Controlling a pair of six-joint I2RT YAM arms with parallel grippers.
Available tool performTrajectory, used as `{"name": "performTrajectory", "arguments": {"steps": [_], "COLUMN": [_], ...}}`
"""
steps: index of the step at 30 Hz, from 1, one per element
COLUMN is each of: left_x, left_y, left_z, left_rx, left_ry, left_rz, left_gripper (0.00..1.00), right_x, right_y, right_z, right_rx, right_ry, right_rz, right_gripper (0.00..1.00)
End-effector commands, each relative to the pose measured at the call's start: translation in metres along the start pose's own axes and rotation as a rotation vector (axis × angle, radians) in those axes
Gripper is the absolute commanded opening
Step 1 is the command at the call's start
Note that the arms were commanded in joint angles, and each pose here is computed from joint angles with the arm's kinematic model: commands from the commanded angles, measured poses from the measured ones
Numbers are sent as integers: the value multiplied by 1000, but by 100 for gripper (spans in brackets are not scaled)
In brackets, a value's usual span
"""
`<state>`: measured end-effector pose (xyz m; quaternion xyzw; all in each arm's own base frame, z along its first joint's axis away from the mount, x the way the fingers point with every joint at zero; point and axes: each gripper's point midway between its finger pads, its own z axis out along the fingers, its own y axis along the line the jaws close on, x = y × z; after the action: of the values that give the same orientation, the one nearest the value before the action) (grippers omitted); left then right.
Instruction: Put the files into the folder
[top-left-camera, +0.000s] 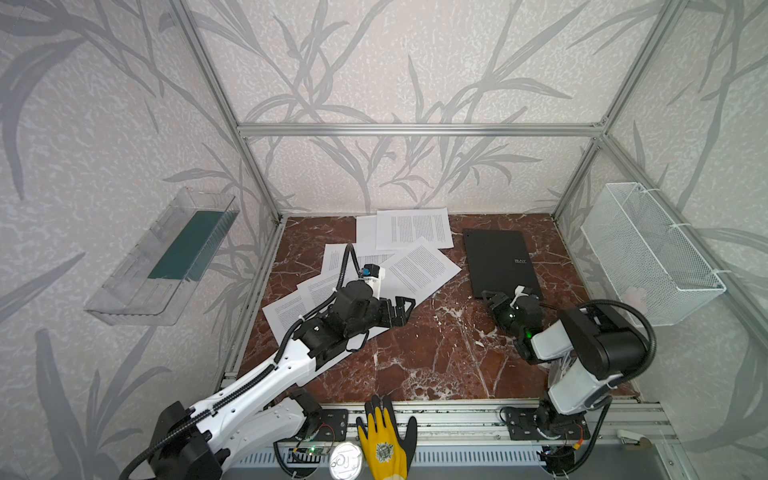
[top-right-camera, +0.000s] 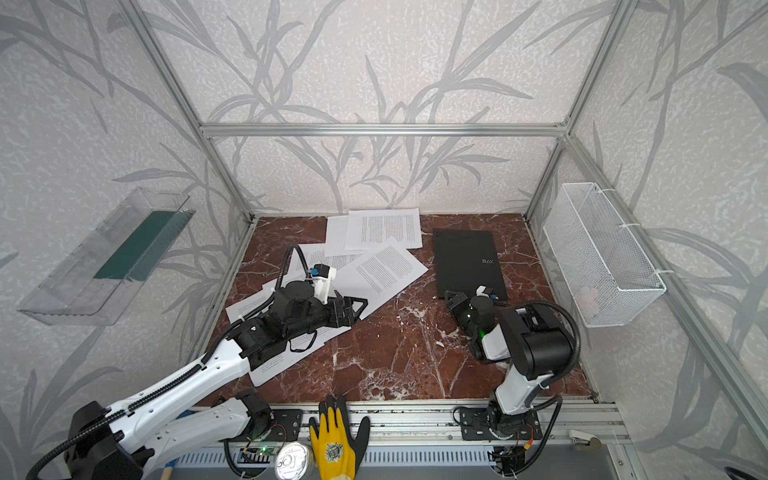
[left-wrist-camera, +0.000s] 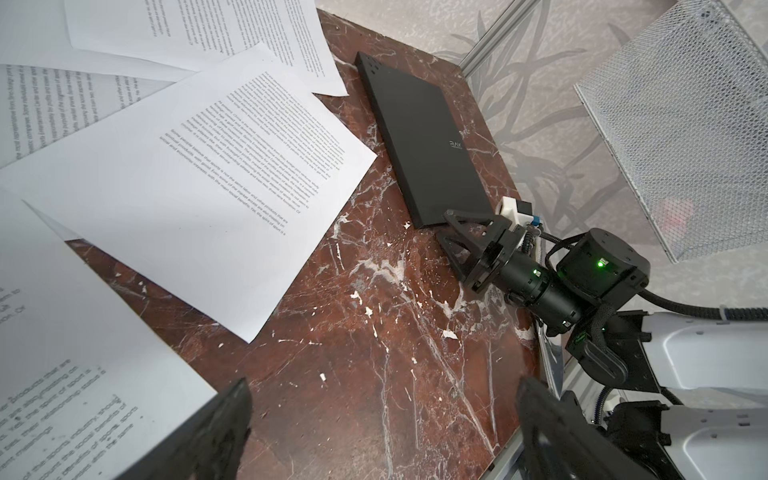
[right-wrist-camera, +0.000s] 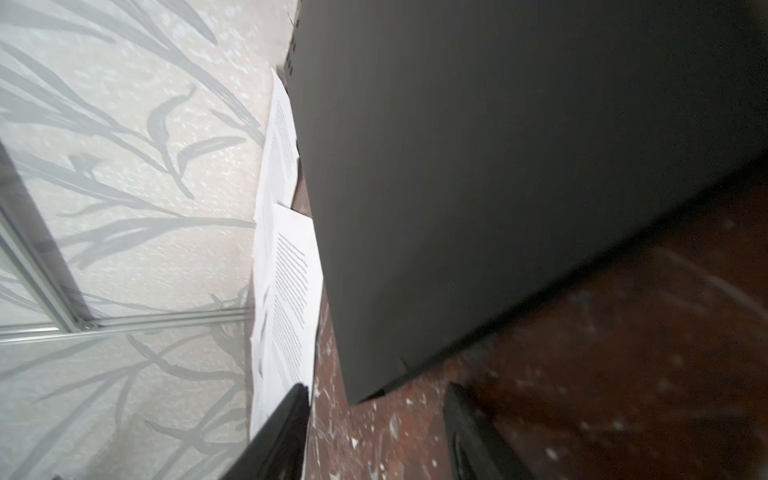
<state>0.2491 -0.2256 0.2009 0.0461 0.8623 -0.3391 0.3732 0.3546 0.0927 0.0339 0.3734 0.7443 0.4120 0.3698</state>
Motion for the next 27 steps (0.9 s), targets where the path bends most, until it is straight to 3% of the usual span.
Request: {"name": "performTrajectory", "arguments": {"steps": [1,11,20,27], "left_x": [6,20,27,29], "left_y": [11,23,29,30], "left_z": [-3,-3,5,6], "left_rx": [-34,-55,-69,-70], "left_ry": [-10,10,31,39], "left_rz": [24,42,49,54], "left_gripper": [99,99,99,99], "right_x": [-2,-7,-16,-21], "right_y": [-11,-26,5,6], "right_z": [4,7,3,14], "right_rx": [-25,28,-63,-69], "right_ry": [-37,-85,-99,-97], "right_rz": [71,77,78,114], "right_gripper": [45,45,48,48]}}
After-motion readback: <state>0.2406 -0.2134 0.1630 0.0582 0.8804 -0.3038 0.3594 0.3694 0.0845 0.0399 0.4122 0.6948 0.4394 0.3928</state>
